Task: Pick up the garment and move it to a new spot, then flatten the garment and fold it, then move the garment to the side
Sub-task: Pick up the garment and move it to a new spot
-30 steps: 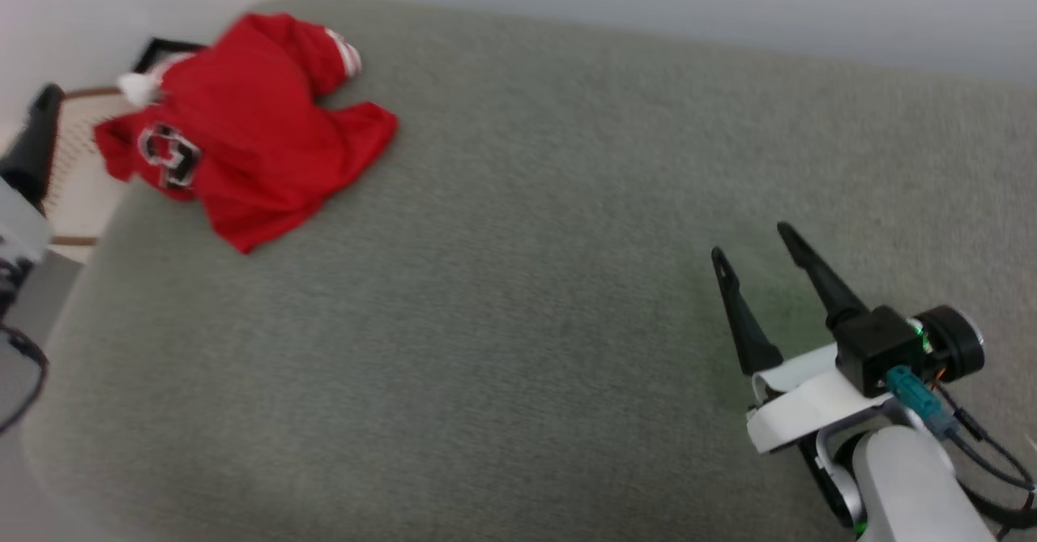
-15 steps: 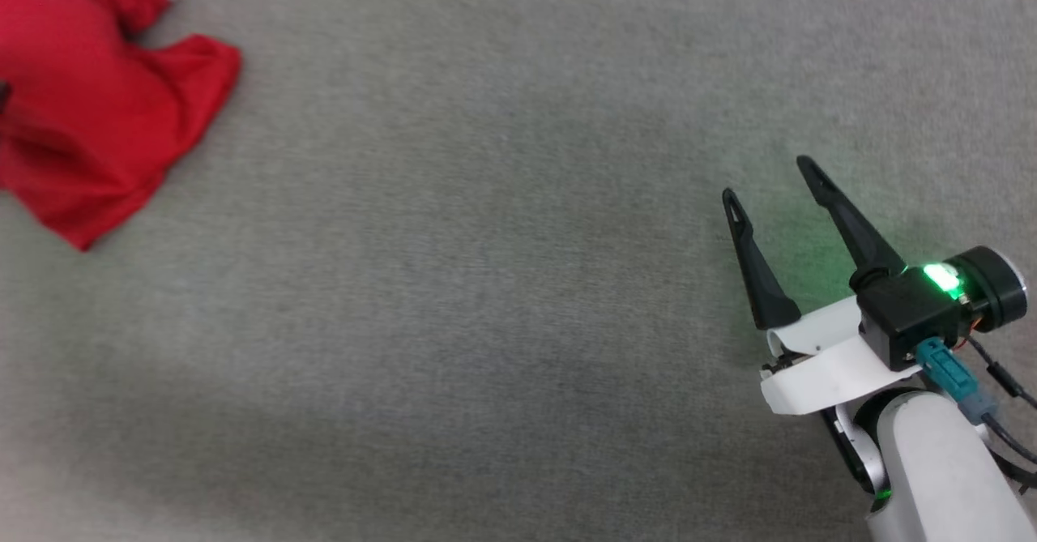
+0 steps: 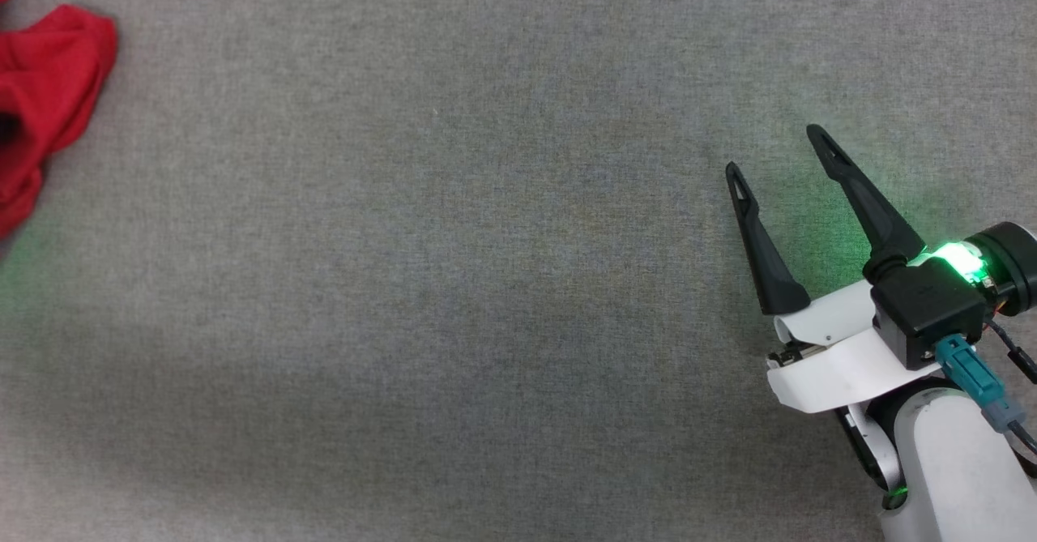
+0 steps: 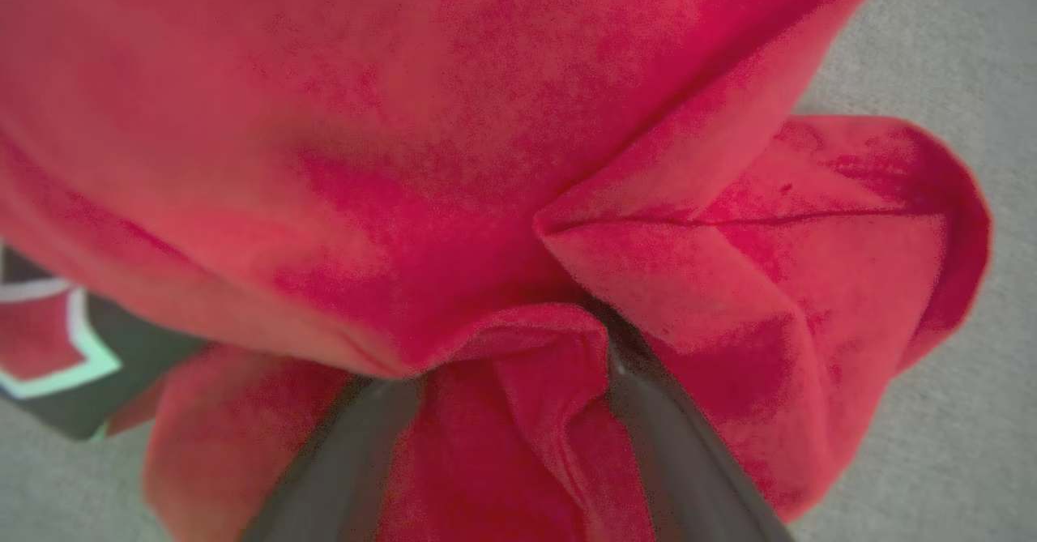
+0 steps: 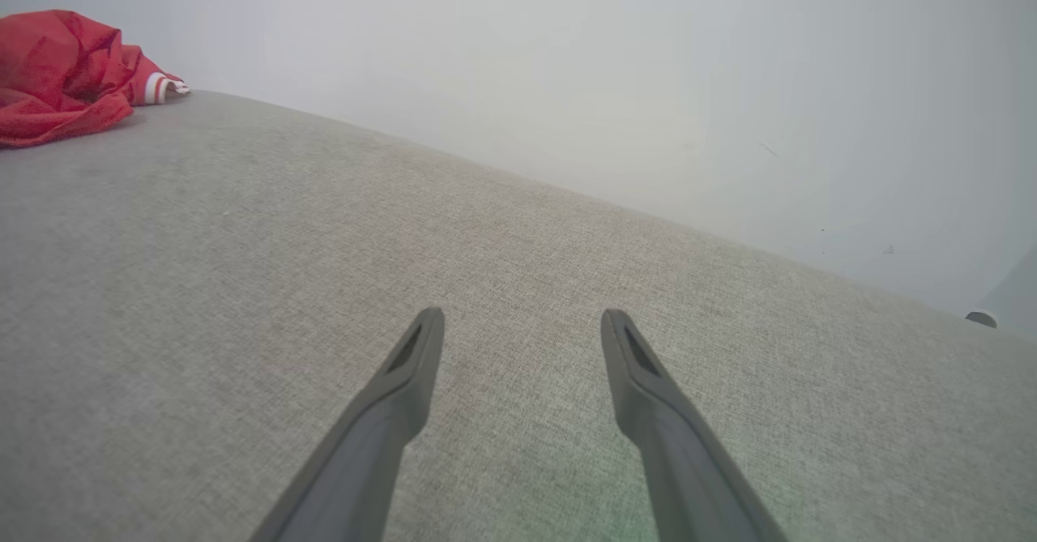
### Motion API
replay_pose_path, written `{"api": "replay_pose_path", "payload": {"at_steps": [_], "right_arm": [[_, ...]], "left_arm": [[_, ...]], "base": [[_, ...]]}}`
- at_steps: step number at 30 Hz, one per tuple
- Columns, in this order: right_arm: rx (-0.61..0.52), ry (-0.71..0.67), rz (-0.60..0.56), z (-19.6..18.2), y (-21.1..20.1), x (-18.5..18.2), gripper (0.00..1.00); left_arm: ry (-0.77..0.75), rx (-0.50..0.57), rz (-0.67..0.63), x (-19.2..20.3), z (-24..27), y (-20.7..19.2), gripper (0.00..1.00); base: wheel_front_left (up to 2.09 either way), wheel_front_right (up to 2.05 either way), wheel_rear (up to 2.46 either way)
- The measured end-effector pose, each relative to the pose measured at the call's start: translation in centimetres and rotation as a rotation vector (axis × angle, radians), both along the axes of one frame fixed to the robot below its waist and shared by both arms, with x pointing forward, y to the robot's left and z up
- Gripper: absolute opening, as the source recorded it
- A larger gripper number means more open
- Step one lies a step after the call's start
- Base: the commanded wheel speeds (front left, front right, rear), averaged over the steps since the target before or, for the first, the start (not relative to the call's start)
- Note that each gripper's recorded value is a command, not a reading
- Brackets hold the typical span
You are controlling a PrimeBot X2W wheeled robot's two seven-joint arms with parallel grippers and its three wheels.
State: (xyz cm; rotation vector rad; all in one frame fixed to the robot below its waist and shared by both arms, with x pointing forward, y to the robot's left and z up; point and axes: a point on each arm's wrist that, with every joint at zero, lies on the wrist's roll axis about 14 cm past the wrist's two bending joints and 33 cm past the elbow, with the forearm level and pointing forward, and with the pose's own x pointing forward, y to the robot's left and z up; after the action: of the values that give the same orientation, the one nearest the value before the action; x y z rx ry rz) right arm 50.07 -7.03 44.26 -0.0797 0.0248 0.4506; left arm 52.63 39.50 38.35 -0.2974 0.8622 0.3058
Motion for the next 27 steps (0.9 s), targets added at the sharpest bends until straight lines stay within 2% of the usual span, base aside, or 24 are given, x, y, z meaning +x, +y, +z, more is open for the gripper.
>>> {"api": "replay_pose_path", "payload": {"at_steps": [1, 7, 12, 20, 27], "right_arm": [[-0.002, 0.003, -0.001, -0.1, -0.1, 0.0, 1.00], [0.000, -0.009, 0.006, 0.6, 0.3, 0.0, 1.00], [0.004, -0.012, 0.018, 1.2, 0.8, -0.7, 1.00], [0.042, -0.046, 0.035, 3.4, 1.9, -1.9, 1.00], [0.079, -0.078, 0.051, 5.4, 2.9, -3.6, 1.00]], "left_arm": [[-0.001, -0.003, 0.006, 0.1, -0.1, 0.0, 0.00], [-0.045, -0.009, 0.028, 0.1, 0.4, -0.1, 0.00], [-0.109, 0.044, 0.043, -0.4, 3.0, 1.5, 0.00], [-0.380, 0.233, 0.001, 0.9, 13.5, 3.8, 0.00], [-0.627, 0.403, -0.051, 0.2, 24.1, 4.4, 0.00]], "base": [[0.00, 0.00, 0.00], [0.00, 0.00, 0.00], [0.00, 0.00, 0.00], [0.00, 0.00, 0.00], [0.00, 0.00, 0.00]]}}
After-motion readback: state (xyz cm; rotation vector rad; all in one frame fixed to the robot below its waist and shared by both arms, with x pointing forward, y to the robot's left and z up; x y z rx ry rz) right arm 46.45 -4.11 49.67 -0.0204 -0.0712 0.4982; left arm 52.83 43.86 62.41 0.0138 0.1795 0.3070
